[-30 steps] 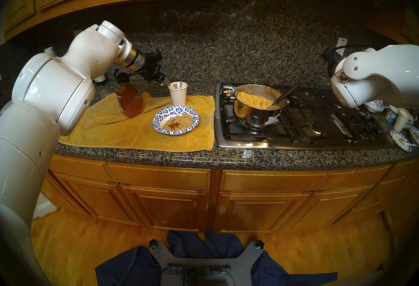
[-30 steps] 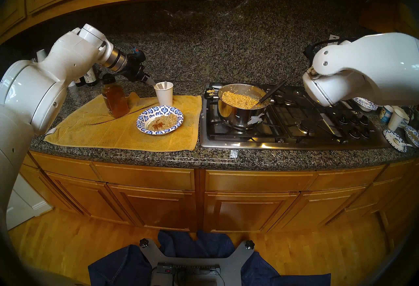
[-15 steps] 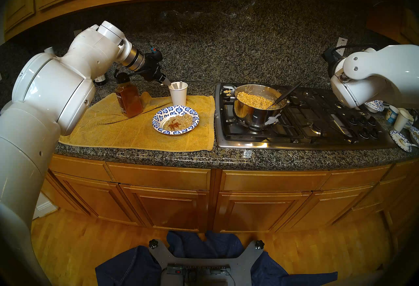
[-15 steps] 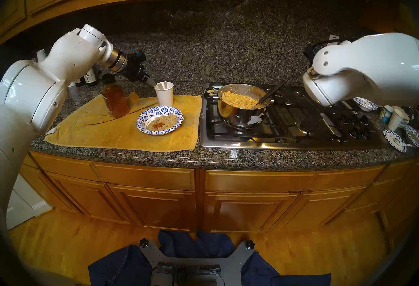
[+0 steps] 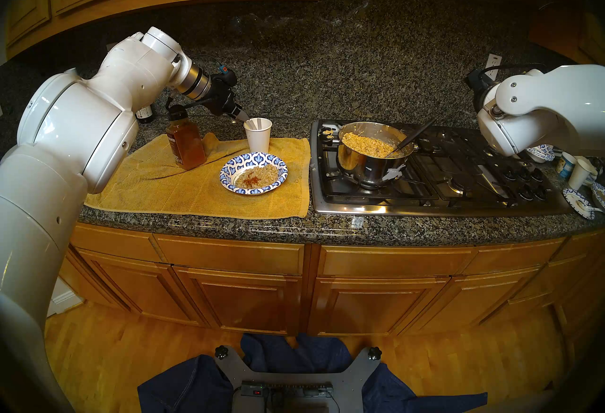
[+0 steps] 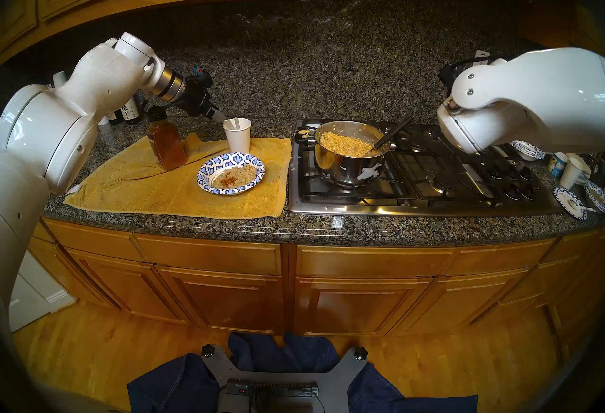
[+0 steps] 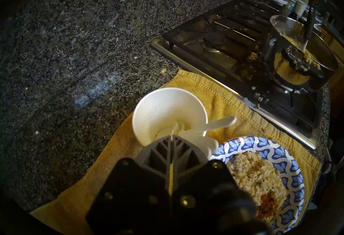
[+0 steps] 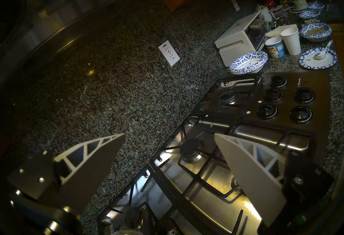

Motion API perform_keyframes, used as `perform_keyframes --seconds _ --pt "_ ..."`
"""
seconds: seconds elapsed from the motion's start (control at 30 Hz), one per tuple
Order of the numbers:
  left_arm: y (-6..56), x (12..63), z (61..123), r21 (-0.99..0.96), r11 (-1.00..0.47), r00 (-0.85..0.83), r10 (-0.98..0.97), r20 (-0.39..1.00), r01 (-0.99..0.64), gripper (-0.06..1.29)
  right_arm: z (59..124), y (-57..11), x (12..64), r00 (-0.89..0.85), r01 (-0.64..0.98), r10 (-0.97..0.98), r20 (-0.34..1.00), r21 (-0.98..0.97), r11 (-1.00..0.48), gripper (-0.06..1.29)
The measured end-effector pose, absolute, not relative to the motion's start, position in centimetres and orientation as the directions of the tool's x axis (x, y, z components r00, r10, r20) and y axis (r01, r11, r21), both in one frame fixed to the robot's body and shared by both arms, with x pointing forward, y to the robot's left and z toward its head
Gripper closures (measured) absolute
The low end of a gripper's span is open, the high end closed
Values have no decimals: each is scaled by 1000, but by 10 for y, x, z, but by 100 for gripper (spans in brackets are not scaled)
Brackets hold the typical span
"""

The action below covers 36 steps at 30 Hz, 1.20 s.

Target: Scoop oatmeal into bowl, add cinnamon, and put a spoon inside bowl

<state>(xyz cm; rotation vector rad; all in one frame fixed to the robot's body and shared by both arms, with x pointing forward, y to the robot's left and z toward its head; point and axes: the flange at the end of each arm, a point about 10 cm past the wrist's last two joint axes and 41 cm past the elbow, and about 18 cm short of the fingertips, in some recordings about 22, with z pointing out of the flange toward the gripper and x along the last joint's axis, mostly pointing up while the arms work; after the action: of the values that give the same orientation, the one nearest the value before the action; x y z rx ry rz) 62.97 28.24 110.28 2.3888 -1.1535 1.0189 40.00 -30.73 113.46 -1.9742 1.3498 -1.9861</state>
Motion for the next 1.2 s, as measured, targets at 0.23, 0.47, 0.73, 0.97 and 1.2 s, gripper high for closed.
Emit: perform_keyframes --seconds 0.23,0.47,0.73,0.97,1.2 --pt "279 629 1118 -49 -615 402 -571 716 -787 125 1135 -307 400 -193 -530 -572 797 -576 -622 -1" --pt "277 627 1135 -64 -597 378 -584 719 -800 125 1135 -307 400 -193 -530 -572 797 -576 -622 -1" --pt "281 624 1152 -85 -585 359 -599 716 -807 125 1135 -307 400 -193 -530 -572 797 -576 -622 -1" --pt "288 618 1170 -99 -563 333 -612 717 -820 125 1135 -307 400 -194 -530 -572 797 -576 -623 -1" --pt "285 609 1197 -121 -505 270 -630 728 -854 125 1134 -307 400 -193 -531 -572 797 -576 -622 -1"
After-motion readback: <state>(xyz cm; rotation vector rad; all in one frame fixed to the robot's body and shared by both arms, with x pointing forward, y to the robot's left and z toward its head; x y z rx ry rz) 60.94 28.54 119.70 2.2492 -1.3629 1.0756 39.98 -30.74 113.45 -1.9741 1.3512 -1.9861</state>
